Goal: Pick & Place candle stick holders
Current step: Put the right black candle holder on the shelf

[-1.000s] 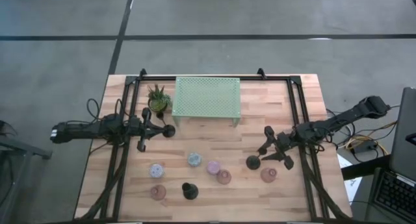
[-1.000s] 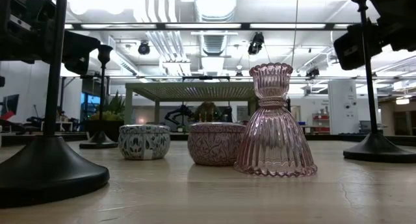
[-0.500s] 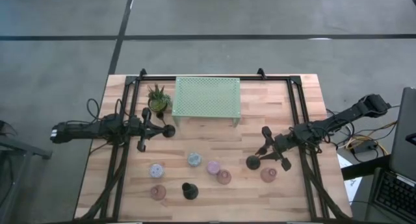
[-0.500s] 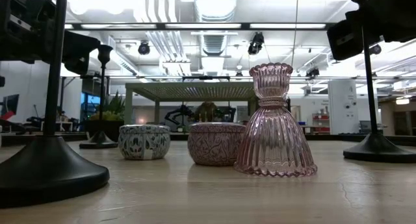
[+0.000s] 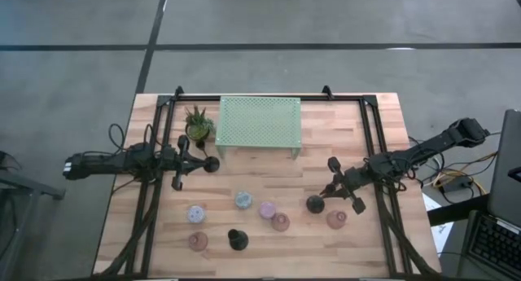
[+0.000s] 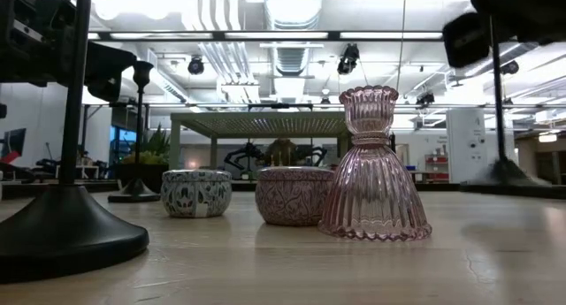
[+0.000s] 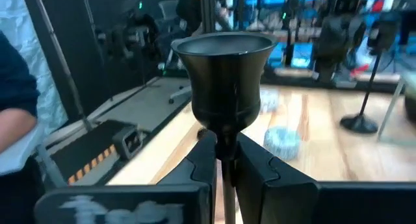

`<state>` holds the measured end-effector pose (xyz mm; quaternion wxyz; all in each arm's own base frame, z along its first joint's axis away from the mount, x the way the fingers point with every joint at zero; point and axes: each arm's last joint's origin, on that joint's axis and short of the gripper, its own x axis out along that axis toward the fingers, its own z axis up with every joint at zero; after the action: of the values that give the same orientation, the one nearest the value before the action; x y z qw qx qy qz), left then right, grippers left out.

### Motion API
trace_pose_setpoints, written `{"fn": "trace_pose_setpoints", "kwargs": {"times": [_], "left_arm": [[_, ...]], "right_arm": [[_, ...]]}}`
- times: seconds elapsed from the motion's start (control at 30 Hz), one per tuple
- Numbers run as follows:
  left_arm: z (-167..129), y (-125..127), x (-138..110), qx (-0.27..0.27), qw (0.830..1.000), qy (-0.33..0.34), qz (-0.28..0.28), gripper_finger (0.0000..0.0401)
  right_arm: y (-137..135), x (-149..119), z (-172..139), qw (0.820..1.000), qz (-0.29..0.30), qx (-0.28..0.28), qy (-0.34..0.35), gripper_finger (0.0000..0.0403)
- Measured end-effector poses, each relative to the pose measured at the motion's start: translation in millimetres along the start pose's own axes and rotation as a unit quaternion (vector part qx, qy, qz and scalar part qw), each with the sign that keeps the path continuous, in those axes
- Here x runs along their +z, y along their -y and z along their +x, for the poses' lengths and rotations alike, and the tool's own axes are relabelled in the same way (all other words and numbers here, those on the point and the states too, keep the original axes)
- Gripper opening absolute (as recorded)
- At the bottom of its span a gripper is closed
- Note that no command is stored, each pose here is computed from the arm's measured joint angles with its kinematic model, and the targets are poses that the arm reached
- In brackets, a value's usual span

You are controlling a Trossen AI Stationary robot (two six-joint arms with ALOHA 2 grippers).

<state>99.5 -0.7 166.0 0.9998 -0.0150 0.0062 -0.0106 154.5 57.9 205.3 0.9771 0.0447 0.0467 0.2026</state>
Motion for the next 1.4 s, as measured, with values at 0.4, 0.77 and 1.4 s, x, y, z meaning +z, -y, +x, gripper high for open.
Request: {"fn": "trace_pose_setpoints", "kwargs": {"times": [0.4, 0.77, 1.4], "left_arm": [[0, 0, 0, 0.000, 1.000, 0.000, 0.000, 0.0035], [0, 0, 0, 0.000, 1.000, -0.001, 0.000, 0.0035], [0, 0, 0, 0.000, 1.000, -0.001, 0.000, 0.0035]], "right_arm": [[1, 84, 5, 0.992, -0.036, -0.120, 0.007, 0.0024], [26, 147, 3, 0.977, -0.048, -0.207, 0.029, 0.0023], [144, 195, -6, 0.966, -0.024, -0.258, 0.023, 0.0023]]}}
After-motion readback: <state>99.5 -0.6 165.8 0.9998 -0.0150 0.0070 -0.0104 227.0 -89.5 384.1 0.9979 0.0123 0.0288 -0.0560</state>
